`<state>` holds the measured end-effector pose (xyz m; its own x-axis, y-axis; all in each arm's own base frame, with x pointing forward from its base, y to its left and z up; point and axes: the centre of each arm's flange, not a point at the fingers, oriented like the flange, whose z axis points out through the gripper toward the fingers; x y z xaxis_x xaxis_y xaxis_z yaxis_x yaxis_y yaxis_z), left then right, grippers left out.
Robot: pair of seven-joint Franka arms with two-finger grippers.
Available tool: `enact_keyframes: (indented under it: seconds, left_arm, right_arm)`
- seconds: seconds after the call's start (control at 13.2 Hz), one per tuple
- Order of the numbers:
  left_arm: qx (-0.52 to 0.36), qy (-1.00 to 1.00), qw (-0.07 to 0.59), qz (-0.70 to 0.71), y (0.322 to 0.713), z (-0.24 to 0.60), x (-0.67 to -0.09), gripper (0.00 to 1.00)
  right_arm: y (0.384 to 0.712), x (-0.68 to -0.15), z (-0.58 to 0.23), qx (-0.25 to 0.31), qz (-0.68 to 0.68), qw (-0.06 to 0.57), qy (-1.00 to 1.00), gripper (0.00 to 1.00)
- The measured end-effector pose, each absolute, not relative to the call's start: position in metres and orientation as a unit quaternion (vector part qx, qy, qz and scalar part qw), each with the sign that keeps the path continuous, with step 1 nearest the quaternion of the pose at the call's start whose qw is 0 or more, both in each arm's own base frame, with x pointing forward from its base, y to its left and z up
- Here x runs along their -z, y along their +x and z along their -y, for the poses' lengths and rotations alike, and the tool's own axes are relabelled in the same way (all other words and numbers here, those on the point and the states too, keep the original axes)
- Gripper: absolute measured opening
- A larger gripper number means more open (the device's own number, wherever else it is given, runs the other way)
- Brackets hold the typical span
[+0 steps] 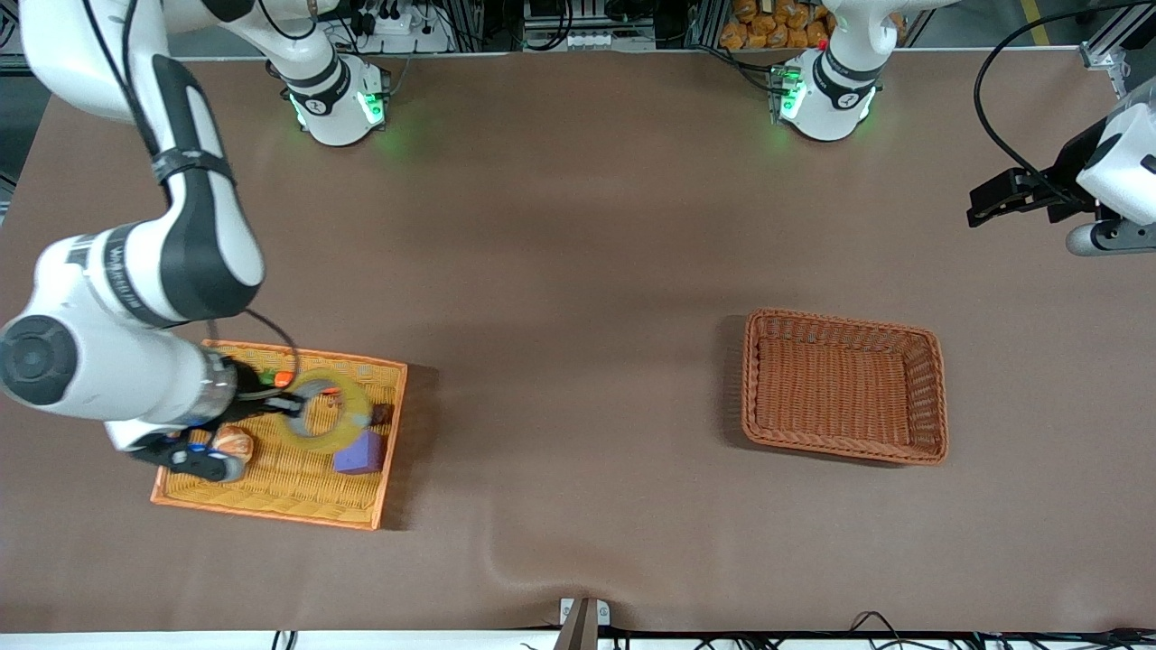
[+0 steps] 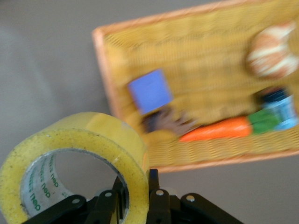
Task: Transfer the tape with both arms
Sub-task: 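Carry the tape roll toward the basket and set it on the table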
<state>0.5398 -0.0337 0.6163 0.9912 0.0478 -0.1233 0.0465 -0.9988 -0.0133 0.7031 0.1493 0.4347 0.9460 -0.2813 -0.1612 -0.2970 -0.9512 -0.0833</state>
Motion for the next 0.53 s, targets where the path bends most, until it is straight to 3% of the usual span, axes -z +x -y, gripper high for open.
enact_keyframes:
  seconds: [0.53]
  left_arm:
    - [-0.055,-0.998,-0.008,0.023,0.550,0.036,-0.607,1.00]
  right_arm:
    - [0.628,-0.409,-0.365,-0.098,-0.241,0.032,-0.965,0.22]
